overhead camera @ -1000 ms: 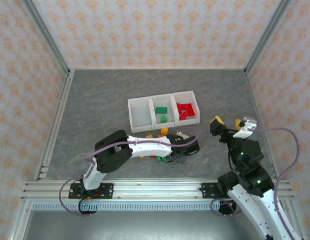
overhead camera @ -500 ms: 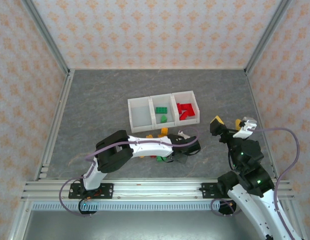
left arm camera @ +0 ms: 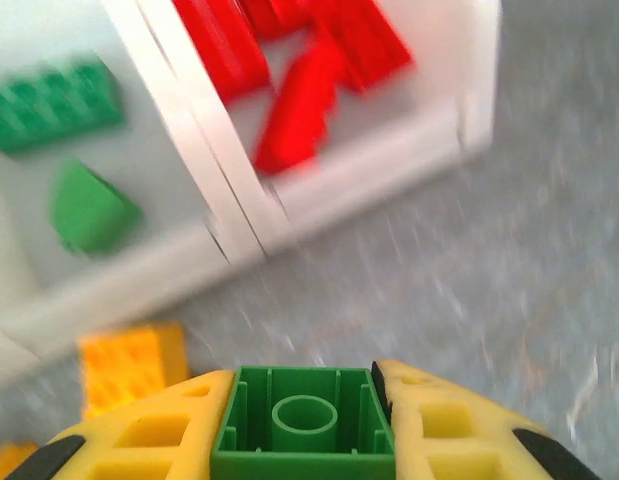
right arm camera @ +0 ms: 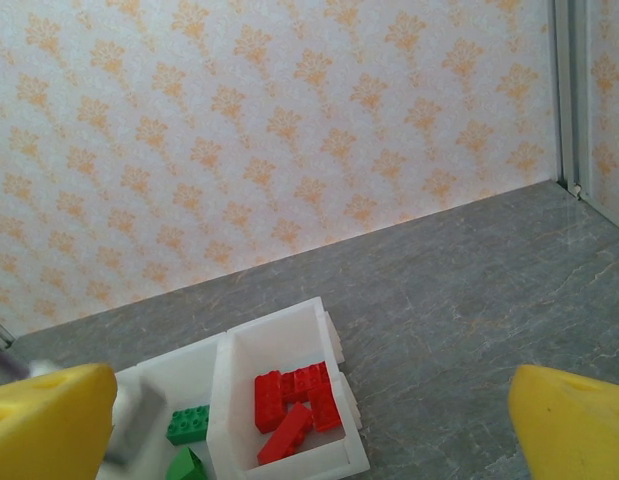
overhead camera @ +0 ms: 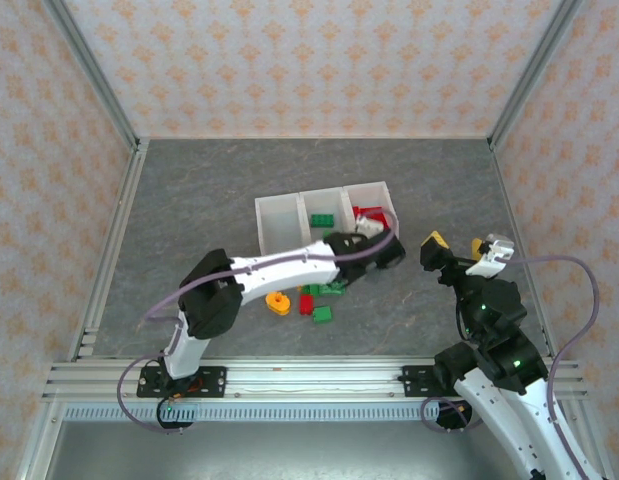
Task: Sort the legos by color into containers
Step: Place the lego in the container.
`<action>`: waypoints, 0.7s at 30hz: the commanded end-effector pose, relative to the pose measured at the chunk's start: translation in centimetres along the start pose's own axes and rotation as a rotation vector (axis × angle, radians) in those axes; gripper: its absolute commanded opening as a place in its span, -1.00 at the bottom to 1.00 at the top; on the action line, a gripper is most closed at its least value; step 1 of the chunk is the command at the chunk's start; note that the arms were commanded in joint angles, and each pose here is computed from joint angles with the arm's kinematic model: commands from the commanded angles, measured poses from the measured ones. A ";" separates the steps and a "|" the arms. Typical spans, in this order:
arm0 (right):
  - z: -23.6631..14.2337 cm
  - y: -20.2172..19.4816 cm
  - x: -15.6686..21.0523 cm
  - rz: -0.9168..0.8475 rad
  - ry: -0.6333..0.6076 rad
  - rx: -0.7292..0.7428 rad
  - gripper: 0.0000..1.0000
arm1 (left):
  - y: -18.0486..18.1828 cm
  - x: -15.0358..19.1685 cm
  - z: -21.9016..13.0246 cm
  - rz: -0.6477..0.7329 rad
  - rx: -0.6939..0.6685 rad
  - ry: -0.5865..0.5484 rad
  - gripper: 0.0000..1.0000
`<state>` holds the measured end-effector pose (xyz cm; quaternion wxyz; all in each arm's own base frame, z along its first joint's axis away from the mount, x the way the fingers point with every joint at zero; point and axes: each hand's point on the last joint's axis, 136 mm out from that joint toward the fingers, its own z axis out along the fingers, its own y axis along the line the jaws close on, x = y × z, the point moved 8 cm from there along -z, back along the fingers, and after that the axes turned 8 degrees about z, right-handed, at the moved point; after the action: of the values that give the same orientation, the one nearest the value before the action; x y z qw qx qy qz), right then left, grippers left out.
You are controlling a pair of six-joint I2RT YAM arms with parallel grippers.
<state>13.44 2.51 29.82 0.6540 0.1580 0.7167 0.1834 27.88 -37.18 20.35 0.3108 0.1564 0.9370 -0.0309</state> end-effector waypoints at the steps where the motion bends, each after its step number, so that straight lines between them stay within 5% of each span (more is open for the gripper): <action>1: 0.0 -0.2 -0.2 0.011 -0.019 0.019 1.00 | 4.3 -3.7 -0.7 0.019 -0.099 -0.053 -0.58; 9: -0.1 -0.2 -0.2 0.012 -0.019 0.019 1.00 | 9.8 -8.0 2.9 -0.065 -0.141 -0.059 -0.58; 21: -0.1 -0.1 -0.2 0.011 -0.016 0.015 1.00 | 9.9 -6.8 8.3 -0.078 -0.072 0.015 -0.41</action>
<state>13.44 2.51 29.81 0.6539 0.1581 0.7168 0.1832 40.78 -30.50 18.26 0.3051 0.1017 0.9468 0.0123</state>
